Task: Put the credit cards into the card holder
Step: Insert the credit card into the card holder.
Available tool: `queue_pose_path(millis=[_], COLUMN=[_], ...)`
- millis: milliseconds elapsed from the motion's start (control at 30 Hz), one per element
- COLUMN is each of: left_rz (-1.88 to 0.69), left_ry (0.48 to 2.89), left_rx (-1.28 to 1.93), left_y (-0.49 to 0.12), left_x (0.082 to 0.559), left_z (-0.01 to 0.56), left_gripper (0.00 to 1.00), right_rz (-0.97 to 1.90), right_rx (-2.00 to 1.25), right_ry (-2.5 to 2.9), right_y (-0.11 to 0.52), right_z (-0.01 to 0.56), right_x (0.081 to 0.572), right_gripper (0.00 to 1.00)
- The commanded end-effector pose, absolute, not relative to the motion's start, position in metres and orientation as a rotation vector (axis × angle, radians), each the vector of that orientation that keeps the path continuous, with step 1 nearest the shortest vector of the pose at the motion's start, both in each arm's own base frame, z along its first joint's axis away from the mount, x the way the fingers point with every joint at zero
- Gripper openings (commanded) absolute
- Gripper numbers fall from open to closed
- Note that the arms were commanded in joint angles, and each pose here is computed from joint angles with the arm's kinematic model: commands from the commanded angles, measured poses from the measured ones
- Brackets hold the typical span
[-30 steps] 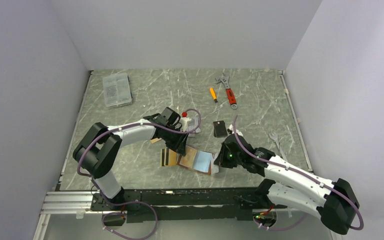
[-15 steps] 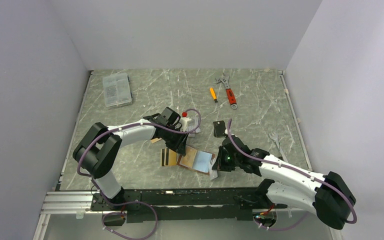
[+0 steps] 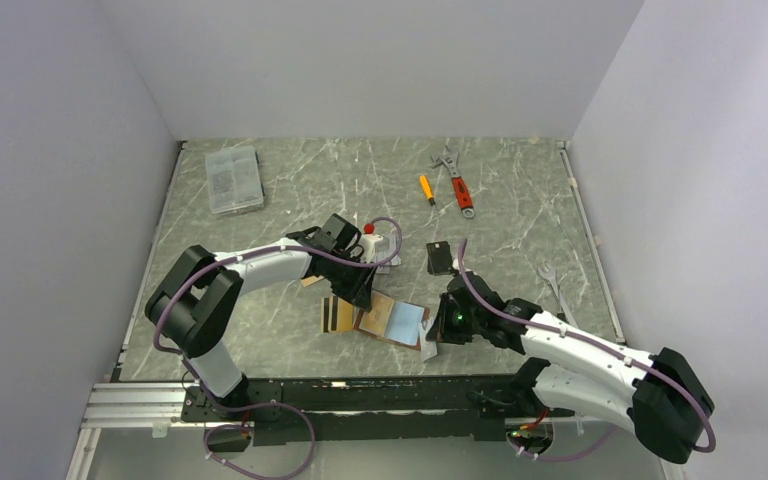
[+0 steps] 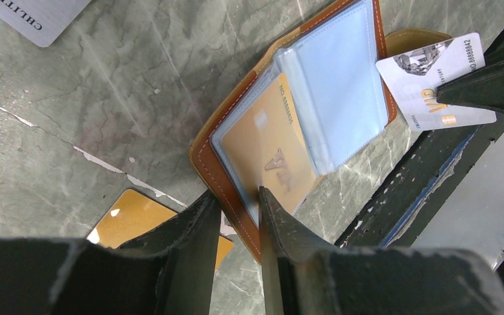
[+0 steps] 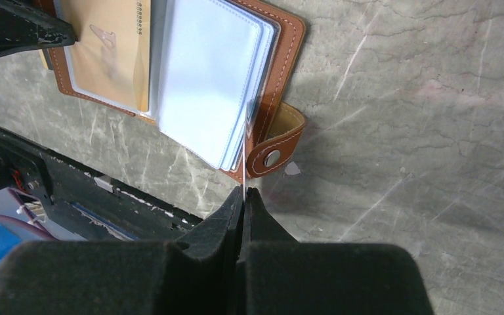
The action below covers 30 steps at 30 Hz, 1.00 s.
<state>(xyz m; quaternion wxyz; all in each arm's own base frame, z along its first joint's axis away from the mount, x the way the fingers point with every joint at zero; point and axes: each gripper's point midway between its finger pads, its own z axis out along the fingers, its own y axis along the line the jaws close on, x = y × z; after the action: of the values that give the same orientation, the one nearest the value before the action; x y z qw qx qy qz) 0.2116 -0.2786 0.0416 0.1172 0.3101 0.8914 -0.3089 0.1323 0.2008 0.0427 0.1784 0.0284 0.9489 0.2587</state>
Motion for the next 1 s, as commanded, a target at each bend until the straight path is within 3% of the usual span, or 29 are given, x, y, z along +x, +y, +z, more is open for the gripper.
queue_pose_path(millis=[0,733,967], left_rz=[-0.936,-0.944,-0.942], left_ry=[2.520,2.507,2.498], left_rx=[0.941,0.955,0.965], left_y=[-0.289,-0.290,-0.290], left_x=[0.219,0.218,0.220], left_z=[0.065,0.067,0.070], left_gripper=[0.32,0.31,0.39], right_rz=[0.740,0.830,0.916], right_rx=[0.081,0.052,0.016], right_ry=[2.673,2.690,2.610], right_y=[0.199,0.211,0.224], right_z=[0.045,0.034,0.051], right_x=[0.132,0.137,0.150], right_gripper=[0.00,0.00,0.00])
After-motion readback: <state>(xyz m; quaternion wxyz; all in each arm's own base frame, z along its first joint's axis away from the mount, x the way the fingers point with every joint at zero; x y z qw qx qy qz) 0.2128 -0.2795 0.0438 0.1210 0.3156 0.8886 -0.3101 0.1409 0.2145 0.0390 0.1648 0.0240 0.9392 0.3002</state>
